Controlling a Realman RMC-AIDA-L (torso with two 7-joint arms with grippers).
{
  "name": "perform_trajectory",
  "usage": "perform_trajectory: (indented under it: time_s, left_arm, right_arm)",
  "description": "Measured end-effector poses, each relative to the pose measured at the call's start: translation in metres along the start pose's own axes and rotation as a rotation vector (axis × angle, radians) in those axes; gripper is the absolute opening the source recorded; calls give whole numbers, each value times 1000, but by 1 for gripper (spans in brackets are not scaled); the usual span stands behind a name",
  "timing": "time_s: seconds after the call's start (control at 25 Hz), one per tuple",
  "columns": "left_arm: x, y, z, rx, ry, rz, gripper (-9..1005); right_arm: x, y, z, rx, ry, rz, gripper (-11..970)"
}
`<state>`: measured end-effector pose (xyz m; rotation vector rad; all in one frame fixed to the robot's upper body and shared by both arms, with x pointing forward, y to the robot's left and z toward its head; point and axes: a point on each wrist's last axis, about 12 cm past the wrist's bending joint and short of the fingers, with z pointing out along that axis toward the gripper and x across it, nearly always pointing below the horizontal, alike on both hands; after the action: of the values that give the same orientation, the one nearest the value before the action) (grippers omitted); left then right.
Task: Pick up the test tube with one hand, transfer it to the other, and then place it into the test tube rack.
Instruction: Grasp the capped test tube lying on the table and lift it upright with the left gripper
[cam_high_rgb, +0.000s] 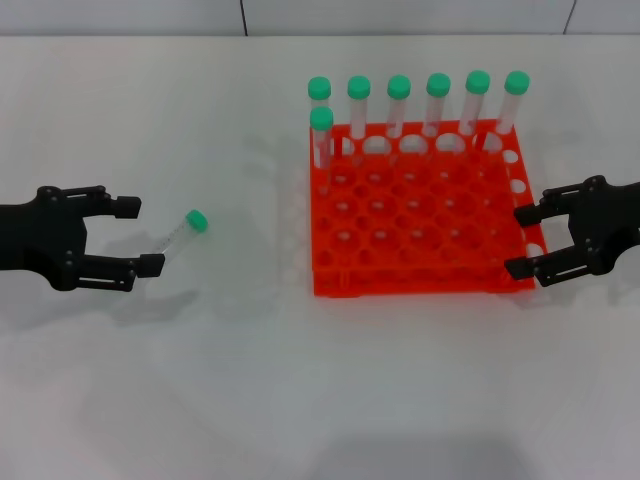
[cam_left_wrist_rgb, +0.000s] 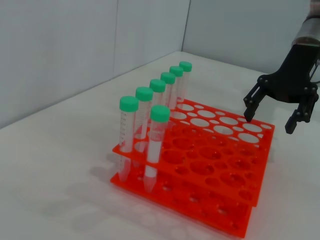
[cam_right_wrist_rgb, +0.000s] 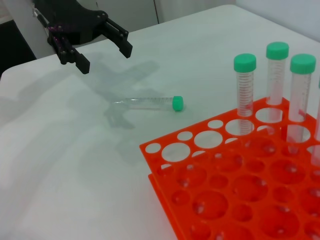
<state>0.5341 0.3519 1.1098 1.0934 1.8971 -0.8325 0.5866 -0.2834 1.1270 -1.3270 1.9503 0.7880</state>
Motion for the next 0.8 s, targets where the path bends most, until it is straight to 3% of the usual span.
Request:
perform_trajectory:
  time_s: [0.8]
  left_arm:
    - [2, 0, -2, -10, 1, -19, 875]
  right_arm:
    - [-1, 2, 1, -6, -24, -16, 767]
